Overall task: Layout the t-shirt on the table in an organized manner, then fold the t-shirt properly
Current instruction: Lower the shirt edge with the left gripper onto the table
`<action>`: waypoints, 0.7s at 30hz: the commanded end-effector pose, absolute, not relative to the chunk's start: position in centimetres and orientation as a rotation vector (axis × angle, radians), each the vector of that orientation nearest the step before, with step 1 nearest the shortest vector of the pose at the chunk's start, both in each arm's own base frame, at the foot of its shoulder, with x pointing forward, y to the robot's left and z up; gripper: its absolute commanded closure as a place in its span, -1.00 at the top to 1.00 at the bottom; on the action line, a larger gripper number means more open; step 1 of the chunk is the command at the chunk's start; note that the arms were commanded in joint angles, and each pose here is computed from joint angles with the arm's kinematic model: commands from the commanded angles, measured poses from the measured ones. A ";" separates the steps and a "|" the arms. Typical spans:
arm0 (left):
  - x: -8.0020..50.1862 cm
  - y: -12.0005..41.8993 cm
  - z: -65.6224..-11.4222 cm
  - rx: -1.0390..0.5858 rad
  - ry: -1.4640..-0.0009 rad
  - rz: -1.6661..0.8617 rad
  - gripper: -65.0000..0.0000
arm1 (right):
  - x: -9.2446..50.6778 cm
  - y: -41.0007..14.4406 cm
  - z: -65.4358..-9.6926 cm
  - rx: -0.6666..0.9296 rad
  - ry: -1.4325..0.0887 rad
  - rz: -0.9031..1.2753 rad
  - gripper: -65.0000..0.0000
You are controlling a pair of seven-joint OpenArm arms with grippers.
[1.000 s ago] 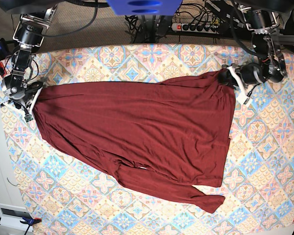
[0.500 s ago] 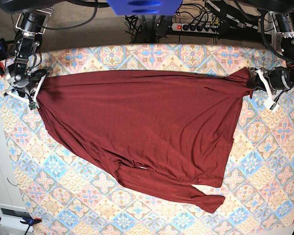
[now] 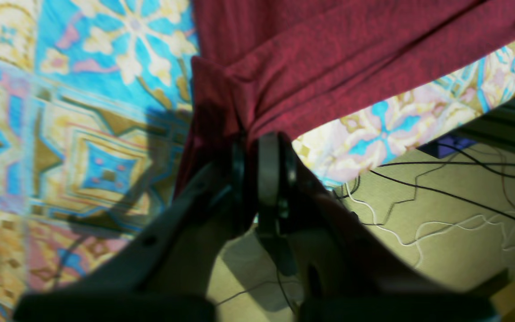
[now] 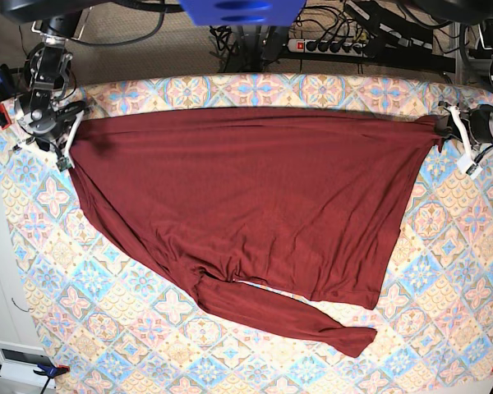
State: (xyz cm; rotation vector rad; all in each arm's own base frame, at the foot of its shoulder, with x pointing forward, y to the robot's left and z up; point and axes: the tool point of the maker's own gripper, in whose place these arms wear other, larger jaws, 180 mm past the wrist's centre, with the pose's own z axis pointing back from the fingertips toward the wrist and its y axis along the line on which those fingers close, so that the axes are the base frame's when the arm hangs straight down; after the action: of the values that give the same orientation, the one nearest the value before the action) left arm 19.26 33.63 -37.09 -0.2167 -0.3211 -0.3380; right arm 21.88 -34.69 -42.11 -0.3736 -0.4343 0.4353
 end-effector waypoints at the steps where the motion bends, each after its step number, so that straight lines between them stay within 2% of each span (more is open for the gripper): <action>1: 19.9 34.8 -36.0 -0.170 -0.327 -0.352 -1.00 | 21.9 -36.0 -40.8 -0.432 -0.424 0.437 -0.88; 6: 20.2 34.4 -36.0 -0.184 -0.344 -0.347 -1.00 | 22.2 -35.8 -39.6 -0.458 -0.436 0.451 -0.88; 14: 24.7 30.1 -35.5 -0.292 -0.513 -0.302 -1.00 | 21.7 -37.8 -39.0 -0.488 -0.435 0.389 -0.89; 21: 28.6 26.4 -34.4 -0.387 -0.647 -0.278 -1.00 | 25.6 -37.9 -36.9 -0.503 -0.525 0.361 -0.89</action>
State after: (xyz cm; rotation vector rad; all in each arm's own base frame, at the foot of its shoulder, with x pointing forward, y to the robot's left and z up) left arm 27.57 25.70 -35.90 -0.4013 -0.5969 -0.2683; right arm 25.68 -36.79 -37.79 -0.4627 -0.5298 0.3619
